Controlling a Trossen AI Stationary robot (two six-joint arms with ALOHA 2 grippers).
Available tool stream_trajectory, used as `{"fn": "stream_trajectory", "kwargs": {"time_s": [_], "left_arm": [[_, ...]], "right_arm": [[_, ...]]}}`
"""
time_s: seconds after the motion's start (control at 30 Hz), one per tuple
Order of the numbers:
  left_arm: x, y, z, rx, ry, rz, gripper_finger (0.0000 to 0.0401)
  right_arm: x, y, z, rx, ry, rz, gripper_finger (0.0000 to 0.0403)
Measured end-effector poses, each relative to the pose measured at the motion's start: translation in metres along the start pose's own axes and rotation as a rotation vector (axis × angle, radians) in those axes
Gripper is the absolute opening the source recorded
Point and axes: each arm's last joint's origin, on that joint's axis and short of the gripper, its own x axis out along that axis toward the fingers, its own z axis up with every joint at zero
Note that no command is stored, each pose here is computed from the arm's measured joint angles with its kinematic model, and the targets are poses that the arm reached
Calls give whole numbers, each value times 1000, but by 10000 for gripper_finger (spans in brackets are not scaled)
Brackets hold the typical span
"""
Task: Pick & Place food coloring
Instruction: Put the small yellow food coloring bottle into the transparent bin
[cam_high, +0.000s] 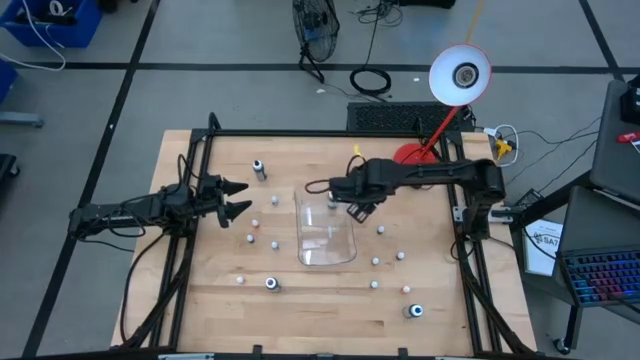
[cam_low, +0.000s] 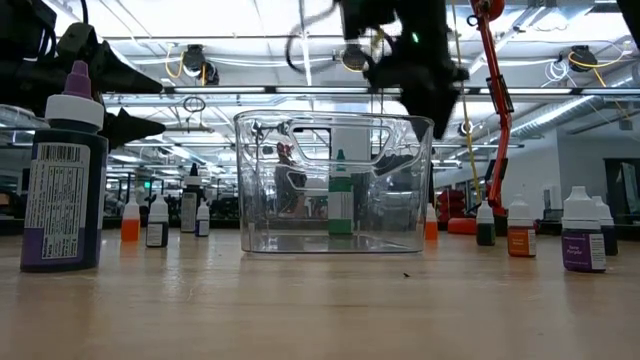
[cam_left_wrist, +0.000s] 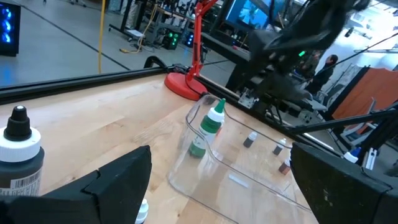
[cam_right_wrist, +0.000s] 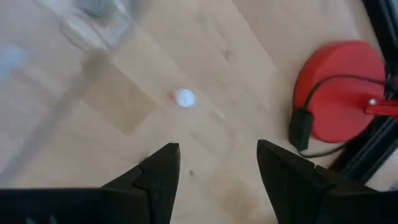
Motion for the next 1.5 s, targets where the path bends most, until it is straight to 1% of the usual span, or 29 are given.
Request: {"fn": "stream_trajectory", "kwargs": {"time_s": [0.1, 0.23, 0.3, 0.57, 0.77, 1.03, 1.5], "left_arm": [[0, 0, 0, 0, 0, 0, 379], [0, 0, 0, 0, 0, 0, 379], [0, 0, 0, 0, -1, 0, 379], [0, 0, 0, 0, -1, 0, 379], [0, 0, 0, 0, 0, 1, 379], [0, 0, 0, 0, 1, 1, 379], [0, 0, 0, 0, 1, 1, 379]], "right_arm": [[24, -5, -4, 28, -13, 44, 200], [52, -7, -6, 55, -11, 178, 200], [61, -10, -5, 67, -19, 220, 201], [87, -12, -2, 66, -55, 269, 194], [96, -14, -2, 65, -70, 277, 184], [96, -14, -1, 61, -84, 284, 164], [96, -14, -1, 58, -86, 284, 154]]}}
